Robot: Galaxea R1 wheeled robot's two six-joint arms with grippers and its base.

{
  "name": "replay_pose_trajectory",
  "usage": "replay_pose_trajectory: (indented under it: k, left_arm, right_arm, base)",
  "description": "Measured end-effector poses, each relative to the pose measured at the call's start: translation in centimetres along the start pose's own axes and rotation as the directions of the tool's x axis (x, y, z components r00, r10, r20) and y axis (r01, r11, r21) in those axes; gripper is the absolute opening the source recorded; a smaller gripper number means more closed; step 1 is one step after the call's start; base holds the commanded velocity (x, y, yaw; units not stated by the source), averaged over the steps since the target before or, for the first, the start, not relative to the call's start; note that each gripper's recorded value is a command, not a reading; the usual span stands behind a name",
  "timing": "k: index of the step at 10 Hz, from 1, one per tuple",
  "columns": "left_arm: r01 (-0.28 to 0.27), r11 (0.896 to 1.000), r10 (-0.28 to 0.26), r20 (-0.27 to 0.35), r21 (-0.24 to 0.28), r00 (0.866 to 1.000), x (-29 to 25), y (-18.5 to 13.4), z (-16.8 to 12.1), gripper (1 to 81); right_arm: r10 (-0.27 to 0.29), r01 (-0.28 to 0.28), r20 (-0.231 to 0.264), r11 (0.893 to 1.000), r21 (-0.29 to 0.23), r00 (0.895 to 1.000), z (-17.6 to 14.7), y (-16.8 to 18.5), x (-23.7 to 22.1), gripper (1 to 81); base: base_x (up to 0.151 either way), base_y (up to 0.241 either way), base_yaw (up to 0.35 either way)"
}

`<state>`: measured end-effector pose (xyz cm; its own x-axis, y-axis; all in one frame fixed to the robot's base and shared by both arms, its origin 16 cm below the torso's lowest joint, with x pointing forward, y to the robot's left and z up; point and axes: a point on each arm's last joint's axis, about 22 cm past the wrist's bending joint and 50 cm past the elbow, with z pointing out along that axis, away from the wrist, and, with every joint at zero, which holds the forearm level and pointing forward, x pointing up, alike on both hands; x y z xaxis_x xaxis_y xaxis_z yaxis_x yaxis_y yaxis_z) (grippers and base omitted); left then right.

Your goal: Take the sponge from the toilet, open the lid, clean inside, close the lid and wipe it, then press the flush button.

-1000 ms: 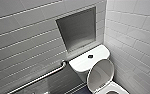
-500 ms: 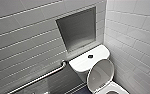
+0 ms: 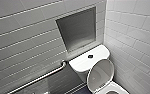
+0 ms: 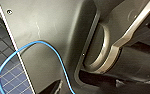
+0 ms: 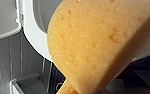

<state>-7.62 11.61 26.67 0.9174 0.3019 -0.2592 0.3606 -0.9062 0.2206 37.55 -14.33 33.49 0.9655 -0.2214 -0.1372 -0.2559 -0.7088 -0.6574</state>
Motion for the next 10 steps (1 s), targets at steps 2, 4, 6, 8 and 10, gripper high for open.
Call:
replay_pose_trajectory:
  k: [2, 4, 6, 8, 10]
  left_arm:
    - [0.000, 1.000, 0.000, 0.000, 0.000, 1.000, 0.0, 0.0, 0.0, 81.1]
    - [-0.001, 1.000, 0.001, -0.001, 0.000, 1.000, 0.0, 0.0, 0.0, 81.1]
    - [-0.001, 1.000, 0.001, -0.001, 0.000, 1.000, 0.1, 0.0, 0.0, 81.1]
    - [-0.001, 1.000, 0.001, 0.000, 0.001, 1.000, 0.0, -0.1, 0.0, 81.1]
    - [0.000, 1.000, 0.000, -0.001, 0.002, 1.000, 0.0, -0.2, 0.0, 81.1]
  right_arm:
    - [-0.032, 0.035, -0.046, 0.996, 0.079, 0.998, 1.8, -4.8, 4.2, 1.0]
    - [-0.067, 0.080, -0.080, 0.983, 0.165, 0.995, 3.9, -10.7, 8.4, 1.0]
    - [-0.089, 0.095, -0.035, 0.969, 0.229, 0.995, 5.6, -15.7, 9.2, 1.0]
    - [-0.128, 0.130, -0.022, 0.953, 0.273, 0.991, 7.8, -20.1, 11.1, 1.0]
    - [-0.157, 0.161, -0.034, 0.963, 0.215, 0.987, 10.7, -19.1, 13.9, 1.0]
  base:
    - [0.000, 0.000, 0.000]
    - [0.000, 0.000, 0.000]
    - [0.000, 0.000, 0.000]
    - [0.000, 0.000, 0.000]
    - [0.000, 0.000, 0.000]
